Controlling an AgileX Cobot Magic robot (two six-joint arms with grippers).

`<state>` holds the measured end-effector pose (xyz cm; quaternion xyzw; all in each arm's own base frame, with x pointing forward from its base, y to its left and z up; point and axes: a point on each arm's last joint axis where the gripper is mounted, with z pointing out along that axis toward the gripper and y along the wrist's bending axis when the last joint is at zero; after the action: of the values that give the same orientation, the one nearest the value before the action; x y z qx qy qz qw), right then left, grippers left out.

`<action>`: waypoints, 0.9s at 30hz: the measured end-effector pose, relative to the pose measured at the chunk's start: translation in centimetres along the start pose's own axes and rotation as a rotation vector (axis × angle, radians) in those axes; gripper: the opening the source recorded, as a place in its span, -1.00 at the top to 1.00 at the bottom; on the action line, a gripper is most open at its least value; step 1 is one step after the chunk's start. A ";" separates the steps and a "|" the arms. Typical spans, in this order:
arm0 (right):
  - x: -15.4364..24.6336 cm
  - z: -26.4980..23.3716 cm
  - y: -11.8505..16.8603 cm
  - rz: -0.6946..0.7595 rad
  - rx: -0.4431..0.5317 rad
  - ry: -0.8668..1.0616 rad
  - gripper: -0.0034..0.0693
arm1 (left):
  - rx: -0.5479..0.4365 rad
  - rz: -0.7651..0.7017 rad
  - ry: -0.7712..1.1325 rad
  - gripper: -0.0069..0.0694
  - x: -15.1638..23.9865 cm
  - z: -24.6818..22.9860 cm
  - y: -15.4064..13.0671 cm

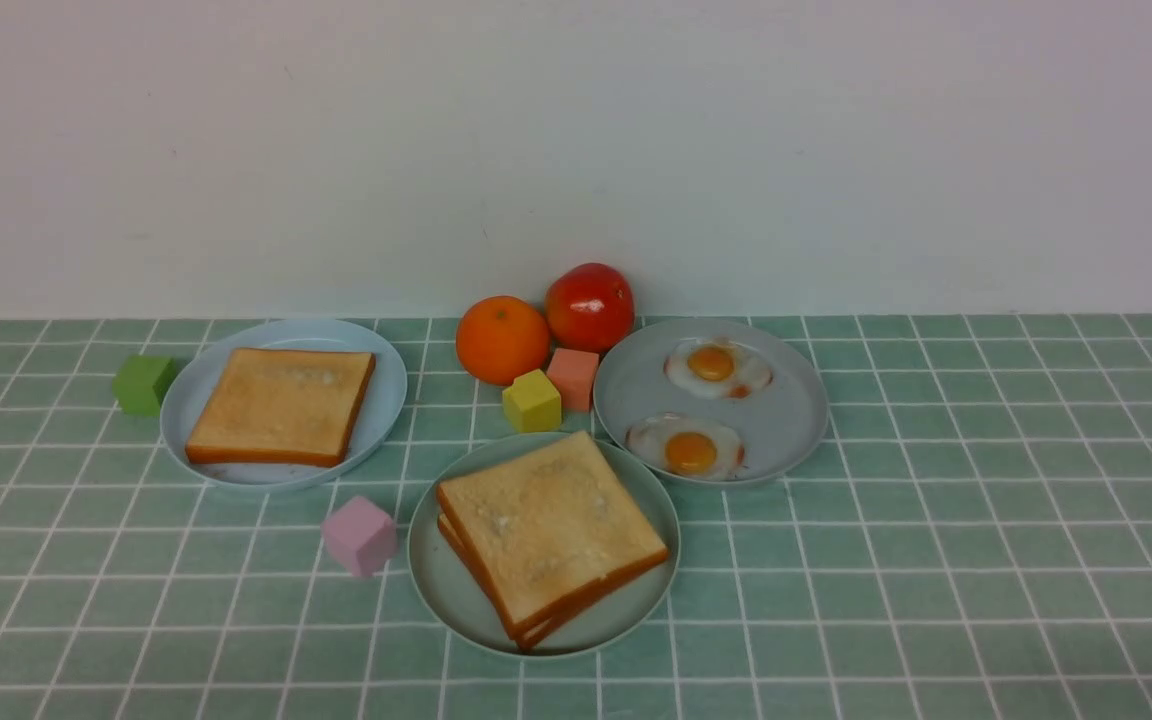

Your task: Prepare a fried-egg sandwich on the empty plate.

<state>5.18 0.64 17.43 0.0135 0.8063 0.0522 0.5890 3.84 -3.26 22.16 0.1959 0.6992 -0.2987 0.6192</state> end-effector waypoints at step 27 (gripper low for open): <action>0.0 0.0 0.0 0.001 0.000 0.000 0.87 | -0.686 -0.125 -0.034 0.85 3.1 -0.5 4.0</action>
<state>5.18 0.65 17.43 0.0137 0.8063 0.0526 0.5890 5.53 -0.25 18.43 -0.0716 0.7590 -0.0869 0.6413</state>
